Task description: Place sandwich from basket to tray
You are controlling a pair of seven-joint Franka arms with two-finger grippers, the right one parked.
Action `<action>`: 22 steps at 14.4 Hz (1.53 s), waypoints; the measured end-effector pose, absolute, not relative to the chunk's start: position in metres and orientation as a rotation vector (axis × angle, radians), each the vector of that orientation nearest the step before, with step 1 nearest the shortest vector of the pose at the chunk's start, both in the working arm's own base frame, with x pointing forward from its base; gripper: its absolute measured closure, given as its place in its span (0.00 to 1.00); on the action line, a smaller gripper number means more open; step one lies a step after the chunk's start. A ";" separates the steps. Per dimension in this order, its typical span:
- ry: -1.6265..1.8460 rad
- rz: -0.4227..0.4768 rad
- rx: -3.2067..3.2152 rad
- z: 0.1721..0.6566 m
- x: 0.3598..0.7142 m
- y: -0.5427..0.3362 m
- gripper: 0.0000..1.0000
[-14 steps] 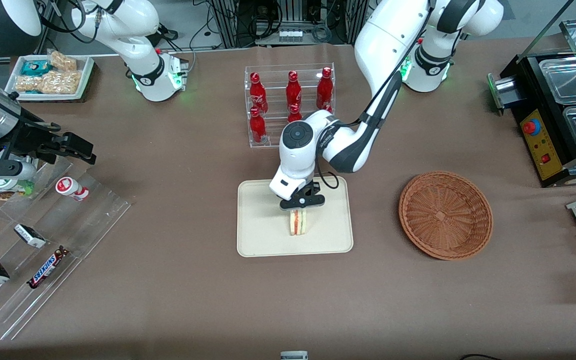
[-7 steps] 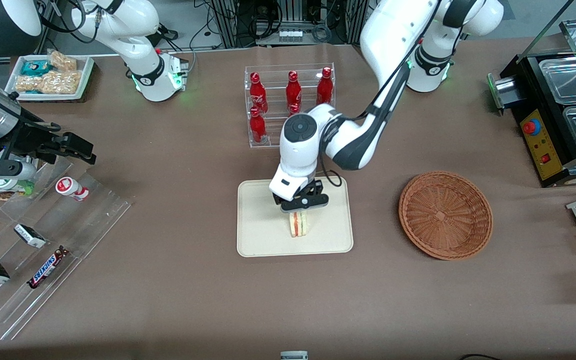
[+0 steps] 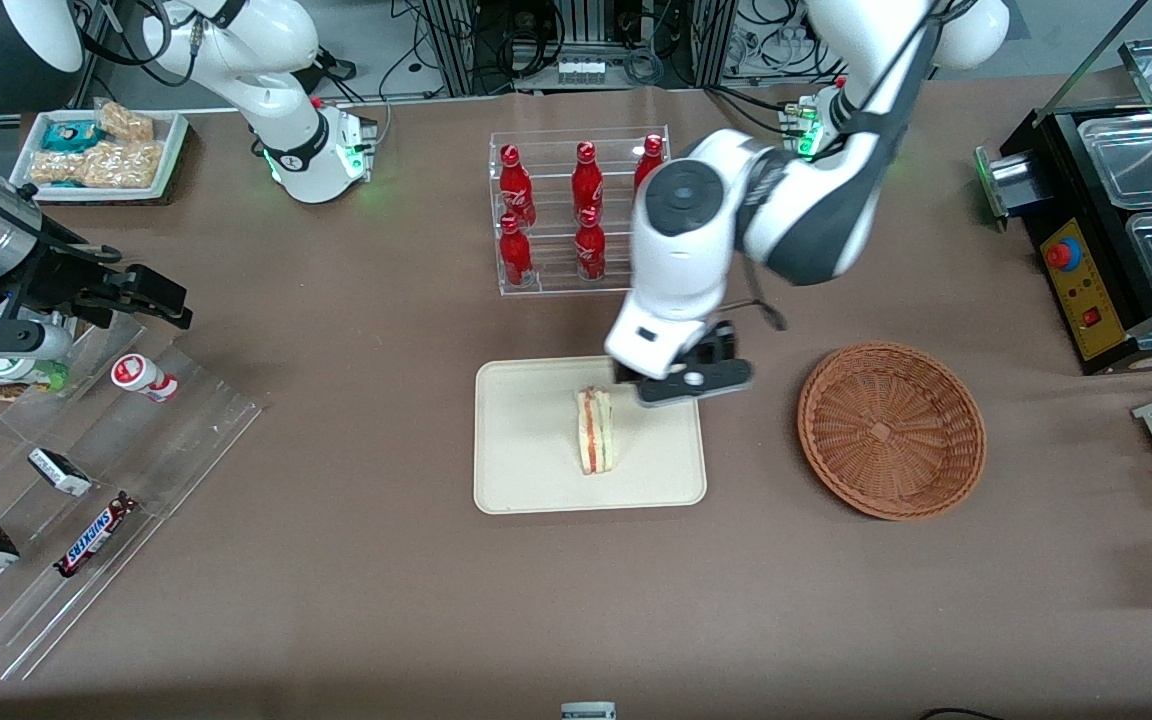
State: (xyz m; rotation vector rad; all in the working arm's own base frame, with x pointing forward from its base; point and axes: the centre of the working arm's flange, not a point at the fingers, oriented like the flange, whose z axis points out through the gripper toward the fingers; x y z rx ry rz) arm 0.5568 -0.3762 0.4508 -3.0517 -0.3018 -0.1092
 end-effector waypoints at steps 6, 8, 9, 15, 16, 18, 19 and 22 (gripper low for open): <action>-0.338 0.050 -2.993 0.452 0.587 -0.245 0.00; -0.307 0.094 -2.995 0.457 0.585 -0.193 0.00; -0.291 0.107 -3.000 0.463 0.582 -0.170 0.00; -0.118 0.193 -3.031 0.513 0.548 -0.077 0.00; -0.093 0.195 -3.037 0.521 0.544 -0.066 0.00; -0.046 0.188 -3.061 0.540 0.537 -0.034 0.00; -0.014 0.177 -3.081 0.549 0.534 -0.019 0.00; 0.038 0.092 -3.098 0.578 0.534 0.002 0.00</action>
